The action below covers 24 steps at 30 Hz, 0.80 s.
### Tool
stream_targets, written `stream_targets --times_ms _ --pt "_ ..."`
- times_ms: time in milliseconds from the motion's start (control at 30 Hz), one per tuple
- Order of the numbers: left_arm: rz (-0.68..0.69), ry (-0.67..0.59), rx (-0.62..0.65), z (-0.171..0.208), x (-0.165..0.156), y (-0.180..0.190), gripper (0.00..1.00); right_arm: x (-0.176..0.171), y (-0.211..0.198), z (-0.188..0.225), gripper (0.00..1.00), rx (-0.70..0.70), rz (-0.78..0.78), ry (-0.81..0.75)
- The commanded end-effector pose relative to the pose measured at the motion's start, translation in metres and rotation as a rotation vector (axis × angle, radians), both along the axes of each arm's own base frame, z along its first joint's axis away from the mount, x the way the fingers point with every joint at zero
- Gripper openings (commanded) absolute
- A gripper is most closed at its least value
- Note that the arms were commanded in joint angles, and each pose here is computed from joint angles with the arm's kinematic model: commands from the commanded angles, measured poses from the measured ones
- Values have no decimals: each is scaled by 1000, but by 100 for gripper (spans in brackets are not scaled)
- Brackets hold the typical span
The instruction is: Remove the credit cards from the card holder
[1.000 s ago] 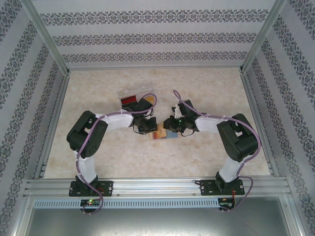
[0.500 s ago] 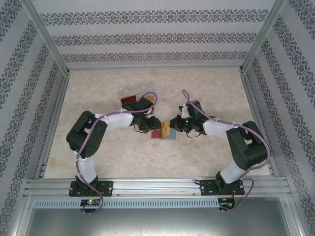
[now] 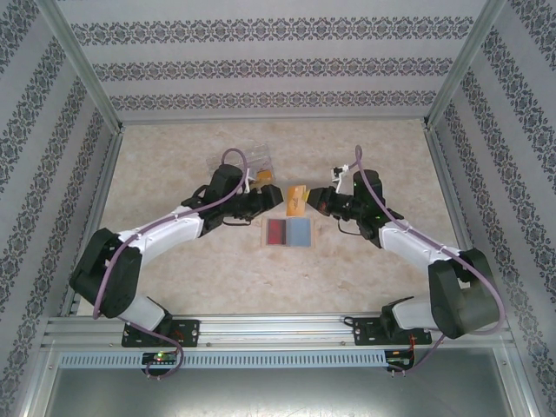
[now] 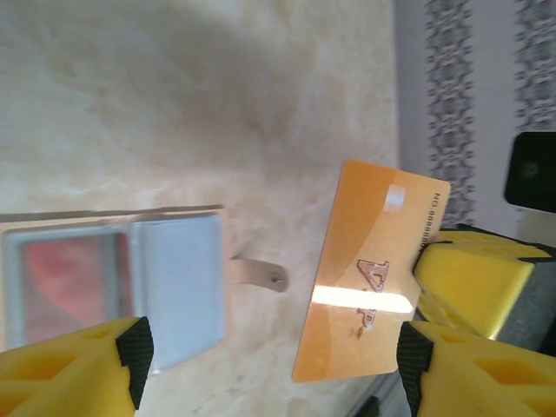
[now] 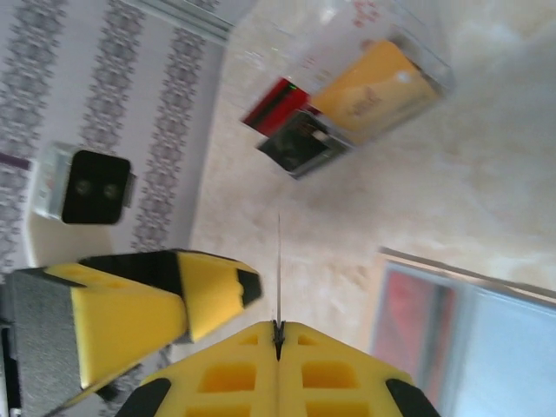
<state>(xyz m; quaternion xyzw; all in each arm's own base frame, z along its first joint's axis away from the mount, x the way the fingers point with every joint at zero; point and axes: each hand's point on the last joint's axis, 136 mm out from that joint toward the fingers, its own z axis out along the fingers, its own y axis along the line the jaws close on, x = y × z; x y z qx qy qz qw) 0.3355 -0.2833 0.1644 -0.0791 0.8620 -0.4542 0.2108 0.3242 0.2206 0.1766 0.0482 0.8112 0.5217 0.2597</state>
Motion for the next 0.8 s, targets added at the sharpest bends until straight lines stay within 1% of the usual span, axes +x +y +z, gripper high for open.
stream_targets --times_ms 0,100,167,233,300,433,467,667,767 --pt "-12 -96 -159 50 4 -10 77 7 8 48 0 145 24 -74" --pt "-32 -134 -184 72 4 -12 76 10 14 70 0 247 47 -88" --pt "-42 -160 -229 87 5 -16 74 13 17 84 0 314 63 -95" --pt "-53 -191 -275 102 4 -19 72 16 20 91 0 350 72 -94" --pt "-52 -206 -308 112 6 -19 67 19 20 93 0 364 69 -87" --pt "-53 -226 -379 125 7 -21 54 20 20 94 0 370 64 -81" --pt "-52 -233 -392 128 7 -21 52 20 20 93 0 370 61 -79" --pt "-21 -223 -389 124 8 -16 40 21 19 89 0 373 57 -67" --pt "-8 -222 -388 122 8 -14 31 21 18 86 0 370 53 -61"
